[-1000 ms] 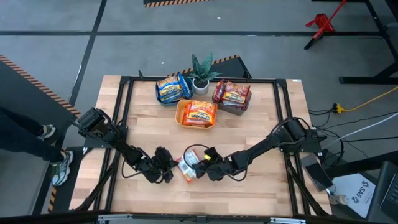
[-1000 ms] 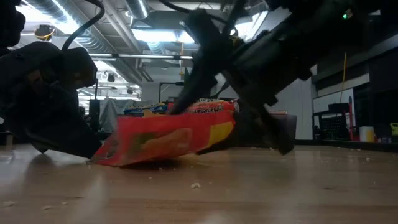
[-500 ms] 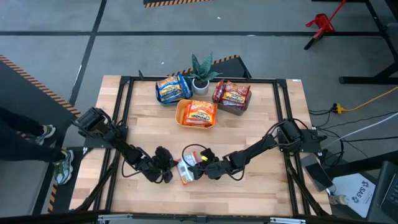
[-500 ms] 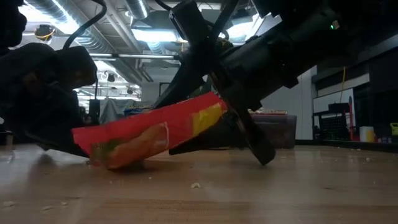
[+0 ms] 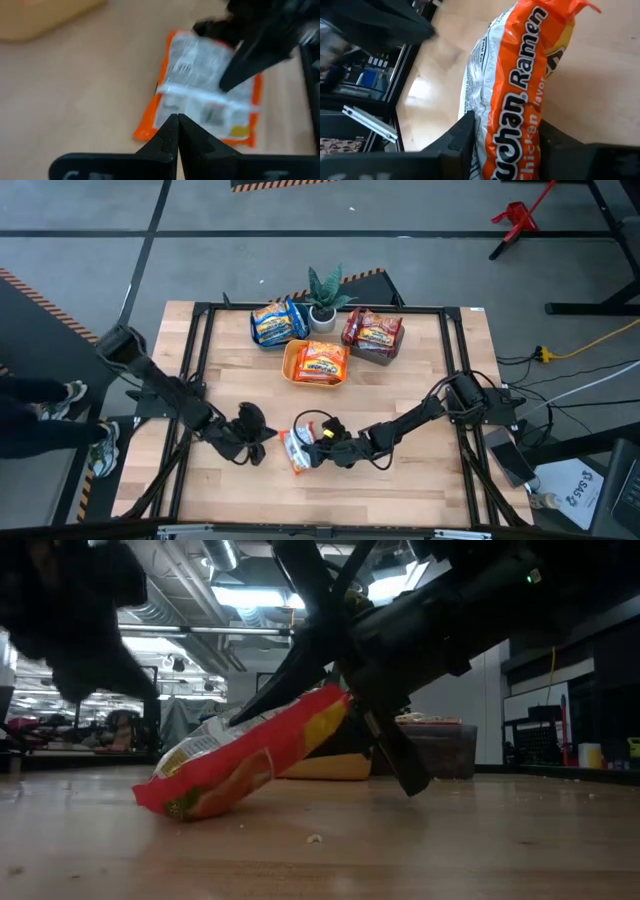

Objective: Sort Maruchan noodles
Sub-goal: Put the orange noodle pack into the yellow bin

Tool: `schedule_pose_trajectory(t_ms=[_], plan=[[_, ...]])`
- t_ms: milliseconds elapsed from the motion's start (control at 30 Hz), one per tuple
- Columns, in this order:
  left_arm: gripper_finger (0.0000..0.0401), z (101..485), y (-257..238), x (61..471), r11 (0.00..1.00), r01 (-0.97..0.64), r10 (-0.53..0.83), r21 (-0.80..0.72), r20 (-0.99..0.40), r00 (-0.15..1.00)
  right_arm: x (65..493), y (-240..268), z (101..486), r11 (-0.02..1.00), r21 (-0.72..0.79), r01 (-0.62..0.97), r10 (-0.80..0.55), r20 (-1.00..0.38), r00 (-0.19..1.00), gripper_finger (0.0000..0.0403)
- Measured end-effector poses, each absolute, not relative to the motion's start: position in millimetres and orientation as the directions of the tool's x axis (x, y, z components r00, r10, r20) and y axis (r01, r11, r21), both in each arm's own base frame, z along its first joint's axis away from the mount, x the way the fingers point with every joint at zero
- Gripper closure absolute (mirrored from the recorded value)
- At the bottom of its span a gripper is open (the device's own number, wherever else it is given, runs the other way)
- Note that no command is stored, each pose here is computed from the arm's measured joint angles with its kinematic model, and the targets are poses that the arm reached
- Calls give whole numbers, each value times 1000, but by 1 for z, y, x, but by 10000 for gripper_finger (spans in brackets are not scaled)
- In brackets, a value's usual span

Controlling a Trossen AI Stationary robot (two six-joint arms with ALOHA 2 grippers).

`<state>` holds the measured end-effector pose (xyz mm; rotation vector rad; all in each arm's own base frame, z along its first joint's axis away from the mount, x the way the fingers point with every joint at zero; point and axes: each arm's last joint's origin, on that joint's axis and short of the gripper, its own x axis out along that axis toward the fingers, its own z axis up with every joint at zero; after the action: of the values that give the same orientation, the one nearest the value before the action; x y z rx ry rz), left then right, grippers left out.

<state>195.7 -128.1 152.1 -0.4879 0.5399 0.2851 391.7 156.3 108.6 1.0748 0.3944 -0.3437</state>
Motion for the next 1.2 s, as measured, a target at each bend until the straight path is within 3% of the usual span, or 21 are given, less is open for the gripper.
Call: schedule_pose_trajectory(t_ms=[233,467,700,1000,1200], plan=[[401,198,-113,178,838,-323,118,-440,-432,894,397,144,115,477,751,457,-121,-459,880,302],[401,234,-99,160,838,-242,105,-490,-290,951,419,127,146,564,723,399,-136,-395,908,298],[401,263,-87,139,842,-177,120,-509,-144,982,438,110,179,674,562,479,-208,-478,853,297],[401,291,-76,117,871,-73,100,-485,30,995,453,91,228,734,289,615,-442,-485,754,296],[401,295,-73,111,891,-58,89,-450,50,995,453,76,243,628,93,773,-712,-332,618,296]])
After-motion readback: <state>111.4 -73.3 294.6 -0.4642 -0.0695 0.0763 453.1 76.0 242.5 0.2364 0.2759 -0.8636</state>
